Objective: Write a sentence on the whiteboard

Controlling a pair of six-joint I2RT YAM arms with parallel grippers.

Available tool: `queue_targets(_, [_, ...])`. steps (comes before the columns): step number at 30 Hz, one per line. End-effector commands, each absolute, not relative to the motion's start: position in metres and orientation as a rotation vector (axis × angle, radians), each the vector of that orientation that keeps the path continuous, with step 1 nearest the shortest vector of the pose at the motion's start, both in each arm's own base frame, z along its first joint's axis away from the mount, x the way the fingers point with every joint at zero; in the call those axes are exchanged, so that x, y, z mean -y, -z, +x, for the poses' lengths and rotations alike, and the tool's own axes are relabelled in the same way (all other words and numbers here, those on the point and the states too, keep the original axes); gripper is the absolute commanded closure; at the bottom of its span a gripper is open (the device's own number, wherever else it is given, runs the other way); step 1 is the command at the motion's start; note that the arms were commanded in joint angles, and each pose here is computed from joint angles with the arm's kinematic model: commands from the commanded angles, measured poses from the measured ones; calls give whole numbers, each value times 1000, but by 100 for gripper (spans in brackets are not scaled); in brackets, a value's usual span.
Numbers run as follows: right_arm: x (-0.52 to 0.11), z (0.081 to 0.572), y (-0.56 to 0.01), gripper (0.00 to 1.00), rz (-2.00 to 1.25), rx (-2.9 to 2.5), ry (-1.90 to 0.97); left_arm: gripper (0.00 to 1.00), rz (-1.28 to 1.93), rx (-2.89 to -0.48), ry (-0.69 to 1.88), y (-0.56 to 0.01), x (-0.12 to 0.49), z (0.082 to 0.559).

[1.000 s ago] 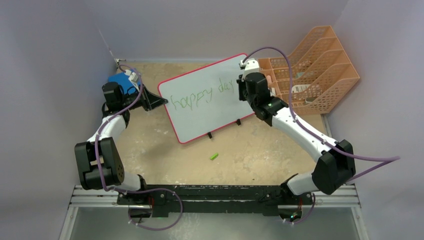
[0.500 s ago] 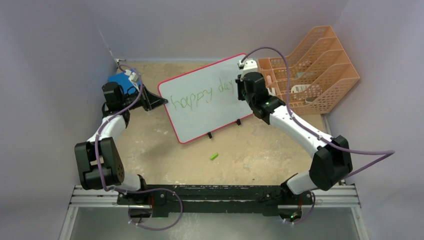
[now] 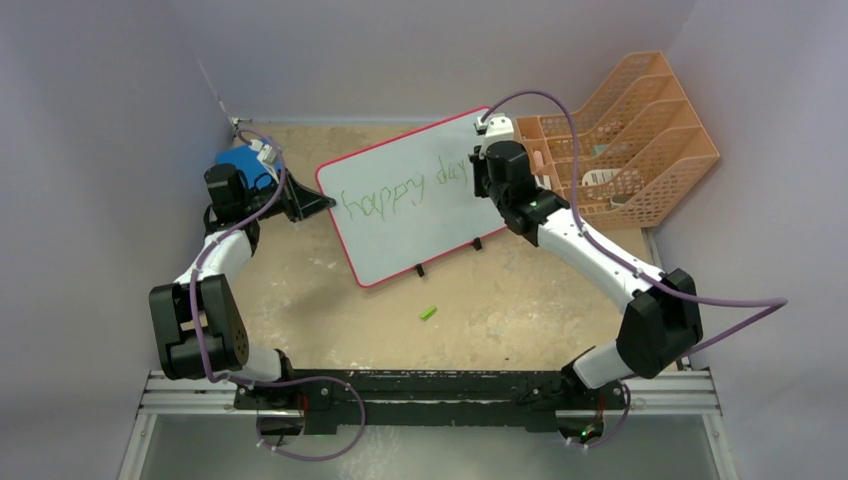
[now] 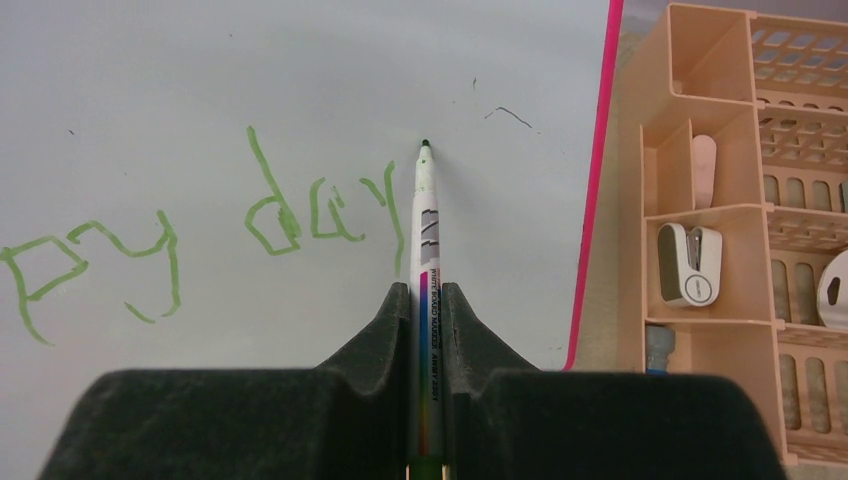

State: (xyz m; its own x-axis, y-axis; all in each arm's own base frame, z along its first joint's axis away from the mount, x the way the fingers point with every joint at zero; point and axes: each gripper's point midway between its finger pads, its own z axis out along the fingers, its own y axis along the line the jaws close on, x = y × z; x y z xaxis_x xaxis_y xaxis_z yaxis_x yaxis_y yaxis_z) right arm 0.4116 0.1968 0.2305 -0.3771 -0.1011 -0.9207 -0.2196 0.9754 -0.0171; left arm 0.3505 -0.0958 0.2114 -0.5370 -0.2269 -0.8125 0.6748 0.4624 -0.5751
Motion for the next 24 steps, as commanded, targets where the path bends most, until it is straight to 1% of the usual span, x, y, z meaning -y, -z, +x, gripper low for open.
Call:
queue_targets(1, [-207,421,-260,100,-232,-1887,-191,100,464,-1724,1152,-227,97,354])
queue_targets(24, [-202,402,-239,100,-268,-1957,-199,100,460,-1726,1150,-227,97,354])
